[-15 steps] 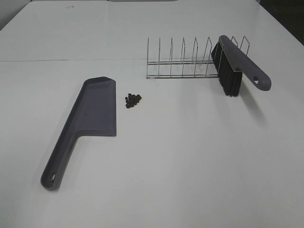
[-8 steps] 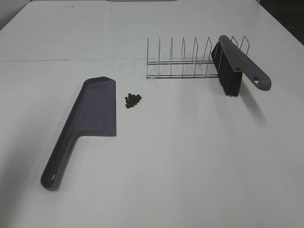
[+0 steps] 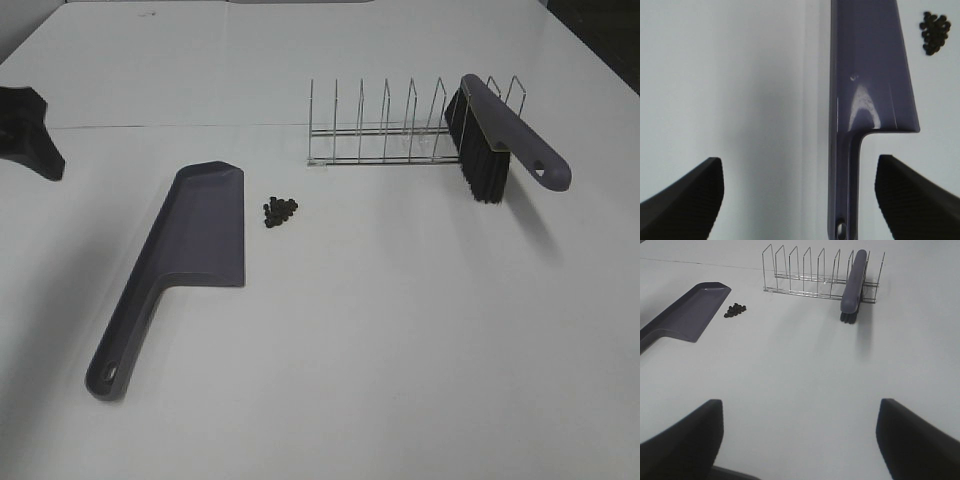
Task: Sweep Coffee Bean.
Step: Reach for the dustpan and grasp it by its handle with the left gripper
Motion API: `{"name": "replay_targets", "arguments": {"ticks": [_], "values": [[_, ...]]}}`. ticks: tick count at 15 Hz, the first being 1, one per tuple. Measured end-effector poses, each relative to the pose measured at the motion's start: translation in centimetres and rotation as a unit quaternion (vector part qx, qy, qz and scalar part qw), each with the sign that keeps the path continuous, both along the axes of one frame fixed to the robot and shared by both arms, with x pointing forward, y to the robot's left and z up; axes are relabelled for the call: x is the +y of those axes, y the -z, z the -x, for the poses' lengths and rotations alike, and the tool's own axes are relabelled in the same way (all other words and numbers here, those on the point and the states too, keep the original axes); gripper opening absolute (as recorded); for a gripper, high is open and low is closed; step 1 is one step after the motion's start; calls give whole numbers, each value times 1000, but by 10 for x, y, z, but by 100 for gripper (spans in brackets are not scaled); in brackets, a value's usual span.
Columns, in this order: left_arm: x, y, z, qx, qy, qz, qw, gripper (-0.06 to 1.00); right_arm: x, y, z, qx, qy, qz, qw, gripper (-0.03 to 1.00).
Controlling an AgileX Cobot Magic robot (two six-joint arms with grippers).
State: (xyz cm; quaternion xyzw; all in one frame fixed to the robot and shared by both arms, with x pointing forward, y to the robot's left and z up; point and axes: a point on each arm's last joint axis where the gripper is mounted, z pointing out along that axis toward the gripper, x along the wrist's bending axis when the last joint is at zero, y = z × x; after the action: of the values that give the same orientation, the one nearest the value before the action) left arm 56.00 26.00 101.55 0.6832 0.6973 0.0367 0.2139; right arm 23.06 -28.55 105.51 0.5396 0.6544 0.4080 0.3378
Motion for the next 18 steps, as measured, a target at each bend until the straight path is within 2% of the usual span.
{"name": "replay_targets", "arguments": {"ticks": [1, 2, 4, 7, 11, 18], "values": [[-10, 26, -7, 43, 6, 0, 999, 76, 0, 0, 0, 0, 0, 0, 1000, 71], [-20, 41, -9, 66, 14, -1, 998, 76, 0, 0, 0, 0, 0, 0, 1000, 71], [-38, 62, -10, 98, 28, -4, 995, 76, 0, 0, 0, 0, 0, 0, 1000, 71], [-67, 91, -6, 138, 40, -30, 989, 76, 0, 0, 0, 0, 0, 0, 1000, 71], [-96, 111, 3, 160, 56, -50, 984, 76, 0, 0, 0, 0, 0, 0, 1000, 71], [-96, 118, 3, 168, 39, -72, 982, 75, 0, 0, 0, 0, 0, 0, 1000, 71]]}}
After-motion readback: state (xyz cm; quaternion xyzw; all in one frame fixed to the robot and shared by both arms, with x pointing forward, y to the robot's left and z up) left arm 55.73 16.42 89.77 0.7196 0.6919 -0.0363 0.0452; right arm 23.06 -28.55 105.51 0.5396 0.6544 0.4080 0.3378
